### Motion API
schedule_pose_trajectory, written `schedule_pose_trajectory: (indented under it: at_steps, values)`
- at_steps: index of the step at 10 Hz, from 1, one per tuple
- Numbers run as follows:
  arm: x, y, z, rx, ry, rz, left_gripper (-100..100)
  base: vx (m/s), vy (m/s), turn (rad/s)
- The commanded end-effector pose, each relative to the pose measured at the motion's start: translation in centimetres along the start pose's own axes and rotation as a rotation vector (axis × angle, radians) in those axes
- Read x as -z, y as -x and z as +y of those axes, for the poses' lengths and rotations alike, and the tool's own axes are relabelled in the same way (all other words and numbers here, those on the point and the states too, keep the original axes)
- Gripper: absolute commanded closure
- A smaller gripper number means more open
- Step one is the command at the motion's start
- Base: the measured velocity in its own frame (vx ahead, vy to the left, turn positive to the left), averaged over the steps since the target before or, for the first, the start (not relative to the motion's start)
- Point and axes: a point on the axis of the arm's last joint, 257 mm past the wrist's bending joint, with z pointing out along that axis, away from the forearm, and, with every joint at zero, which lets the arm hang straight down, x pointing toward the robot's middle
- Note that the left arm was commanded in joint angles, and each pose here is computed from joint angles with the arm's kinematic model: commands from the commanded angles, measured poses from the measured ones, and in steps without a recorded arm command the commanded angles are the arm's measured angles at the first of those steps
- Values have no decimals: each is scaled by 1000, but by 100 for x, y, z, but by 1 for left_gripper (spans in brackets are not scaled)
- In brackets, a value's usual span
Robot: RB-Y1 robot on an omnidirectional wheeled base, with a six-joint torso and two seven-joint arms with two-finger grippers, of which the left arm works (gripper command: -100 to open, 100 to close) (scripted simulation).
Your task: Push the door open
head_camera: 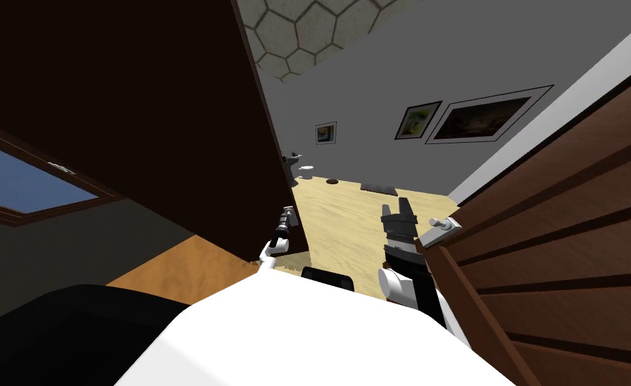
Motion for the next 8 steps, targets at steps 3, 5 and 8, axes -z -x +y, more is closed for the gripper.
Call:
schedule_pose_trajectory:
  at_steps: [3, 5, 8]
  values:
    - [18, 389, -38, -14, -8, -70, 100, 141, -39, -23]
    - [54, 586, -47, -16, -10, -108, 100, 159, -17, -28]
    - [115, 850, -57, -18, -11, -160, 100, 114, -6, -40]
